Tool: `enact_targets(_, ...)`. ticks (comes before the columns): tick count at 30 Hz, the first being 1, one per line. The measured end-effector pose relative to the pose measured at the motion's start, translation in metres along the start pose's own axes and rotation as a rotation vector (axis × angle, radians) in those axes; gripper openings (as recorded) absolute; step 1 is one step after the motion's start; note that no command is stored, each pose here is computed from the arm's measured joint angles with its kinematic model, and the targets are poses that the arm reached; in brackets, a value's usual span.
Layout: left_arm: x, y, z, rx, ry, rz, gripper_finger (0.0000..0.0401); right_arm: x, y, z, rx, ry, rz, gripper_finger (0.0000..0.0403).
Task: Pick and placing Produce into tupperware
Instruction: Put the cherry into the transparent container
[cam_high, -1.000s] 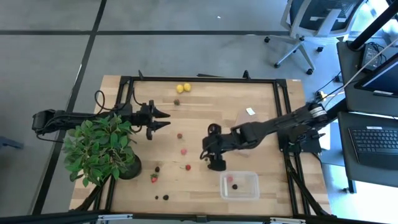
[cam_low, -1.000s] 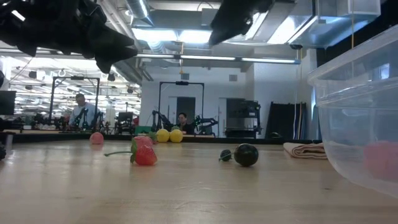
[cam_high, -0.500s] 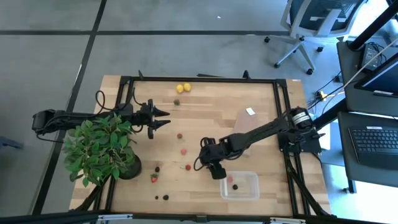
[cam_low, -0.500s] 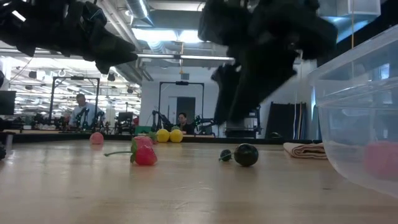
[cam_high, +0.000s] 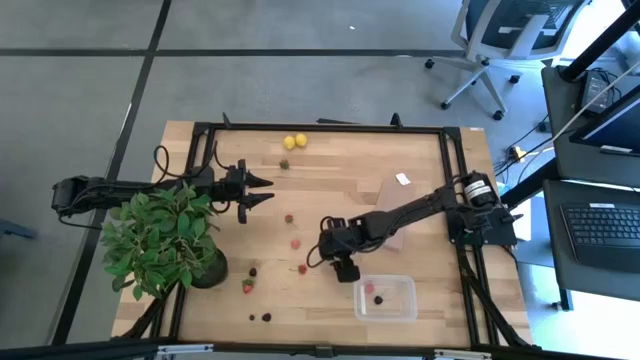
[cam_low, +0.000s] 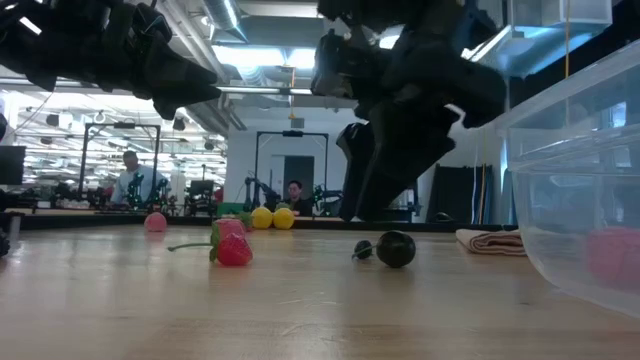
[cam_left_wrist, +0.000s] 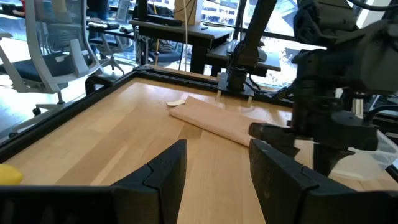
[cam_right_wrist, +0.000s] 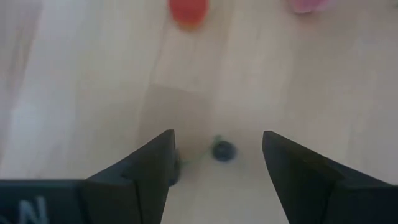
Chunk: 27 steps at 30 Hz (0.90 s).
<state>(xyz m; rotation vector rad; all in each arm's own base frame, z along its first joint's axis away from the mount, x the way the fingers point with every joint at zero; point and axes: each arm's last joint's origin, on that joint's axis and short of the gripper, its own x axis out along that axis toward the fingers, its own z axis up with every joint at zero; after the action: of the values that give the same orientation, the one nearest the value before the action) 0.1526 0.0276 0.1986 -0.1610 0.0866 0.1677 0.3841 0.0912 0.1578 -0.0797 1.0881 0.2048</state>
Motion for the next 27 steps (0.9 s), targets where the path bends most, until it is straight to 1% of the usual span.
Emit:
enact_targets(3,0.000,0.000,0.000,-0.001,0.000,0.000,0.0165,0.000,-0.015,0.001,0.025,-0.009,-0.017,0.0244)
enact_targets(5,0.000,0.000,0.000,-0.002,0.000,0.000,0.0165,-0.001,-0.023,0.004,0.010,-0.035,0.000,0.0244)
enact_targets(7,0.000,0.000,0.000,-0.003,0.000,0.000,0.0165,-0.002,-0.031,0.008,-0.028,-0.090,0.059,0.0244)
enact_targets(10,0.000,0.000,0.000,-0.003,0.000,0.000,0.0165,-0.007,-0.039,0.013,-0.051,-0.151,0.178,0.0244)
enact_targets(13,0.000,0.000,0.000,-0.003,0.000,0.000,0.0165,-0.013,-0.041,0.012,-0.096,-0.153,0.237,0.0244)
enact_targets(15,0.000,0.000,0.000,-0.003,0.003,0.000,0.0165,-0.016,-0.040,0.009,-0.167,-0.130,0.240,0.0244)
enact_targets(20,0.000,0.000,-0.001,-0.002,0.006,0.012,0.0165,-0.026,-0.029,-0.002,-0.405,-0.033,0.273,0.0244)
enact_targets(24,0.000,0.002,-0.001,0.001,0.000,0.053,0.0165,-0.029,-0.027,-0.009,-0.597,0.007,0.294,0.0244)
enact_targets(27,0.000,0.002,-0.001,0.001,0.000,0.081,0.0165,-0.029,-0.026,-0.012,-0.719,0.018,0.310,0.0244)
